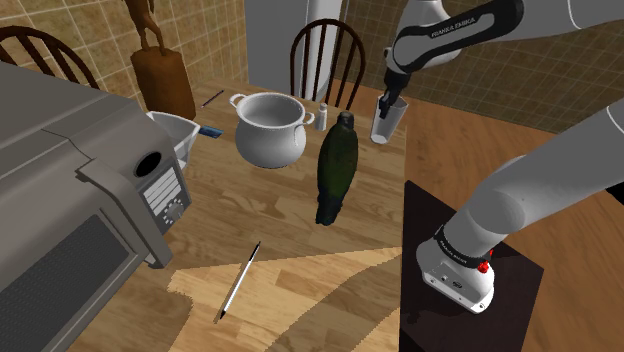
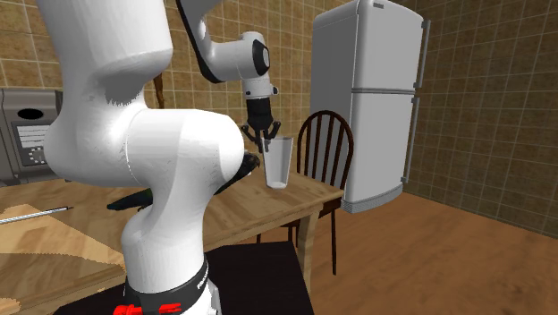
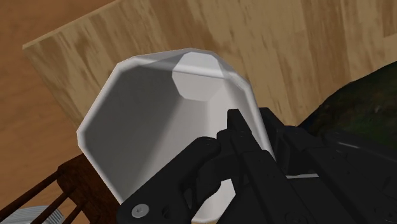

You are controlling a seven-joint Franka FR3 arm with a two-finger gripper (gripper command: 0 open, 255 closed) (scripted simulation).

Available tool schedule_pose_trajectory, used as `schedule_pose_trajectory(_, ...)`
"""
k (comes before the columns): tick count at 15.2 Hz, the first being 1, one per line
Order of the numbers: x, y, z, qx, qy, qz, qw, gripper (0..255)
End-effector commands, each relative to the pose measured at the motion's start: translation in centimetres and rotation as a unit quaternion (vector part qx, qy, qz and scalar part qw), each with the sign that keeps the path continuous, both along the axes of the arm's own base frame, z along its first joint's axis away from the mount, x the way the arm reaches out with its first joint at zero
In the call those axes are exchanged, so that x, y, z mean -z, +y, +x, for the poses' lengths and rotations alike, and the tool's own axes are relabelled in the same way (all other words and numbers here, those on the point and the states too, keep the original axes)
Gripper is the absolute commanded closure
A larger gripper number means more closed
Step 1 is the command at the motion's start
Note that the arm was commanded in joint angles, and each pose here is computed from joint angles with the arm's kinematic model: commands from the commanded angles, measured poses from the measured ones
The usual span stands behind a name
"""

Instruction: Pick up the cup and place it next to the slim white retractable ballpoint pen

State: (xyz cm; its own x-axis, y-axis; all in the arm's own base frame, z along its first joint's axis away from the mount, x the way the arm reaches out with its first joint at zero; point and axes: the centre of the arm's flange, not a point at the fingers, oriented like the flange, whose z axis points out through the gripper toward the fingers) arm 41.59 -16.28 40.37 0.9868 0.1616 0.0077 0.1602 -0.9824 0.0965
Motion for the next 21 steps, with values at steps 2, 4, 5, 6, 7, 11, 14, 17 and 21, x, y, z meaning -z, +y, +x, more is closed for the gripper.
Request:
schedule_pose_trajectory(2, -1.6, 0.0, 0.0, 0.000, 0.000, 0.000, 1.0000, 255)
schedule_pose_trajectory(4, -2.6, 0.0, 0.0, 0.000, 0.000, 0.000, 1.0000, 255)
schedule_pose_trajectory(5, -3.1, 0.0, 0.0, 0.000, 0.000, 0.000, 1.0000, 255)
schedule_pose_trajectory(6, -3.7, 0.0, 0.0, 0.000, 0.000, 0.000, 1.0000, 255)
schedule_pose_trajectory(7, -4.2, 0.0, 0.0, 0.000, 0.000, 0.000, 1.0000, 255)
schedule_pose_trajectory(11, -6.3, 0.0, 0.0, 0.000, 0.000, 0.000, 1.0000, 255)
schedule_pose_trajectory(14, -7.9, 0.0, 0.0, 0.000, 0.000, 0.000, 1.0000, 255)
schedule_pose_trajectory(17, -9.5, 0.0, 0.0, 0.000, 0.000, 0.000, 1.0000, 255)
schedule_pose_trajectory(21, -11.6, 0.0, 0.0, 0.000, 0.000, 0.000, 1.0000, 255)
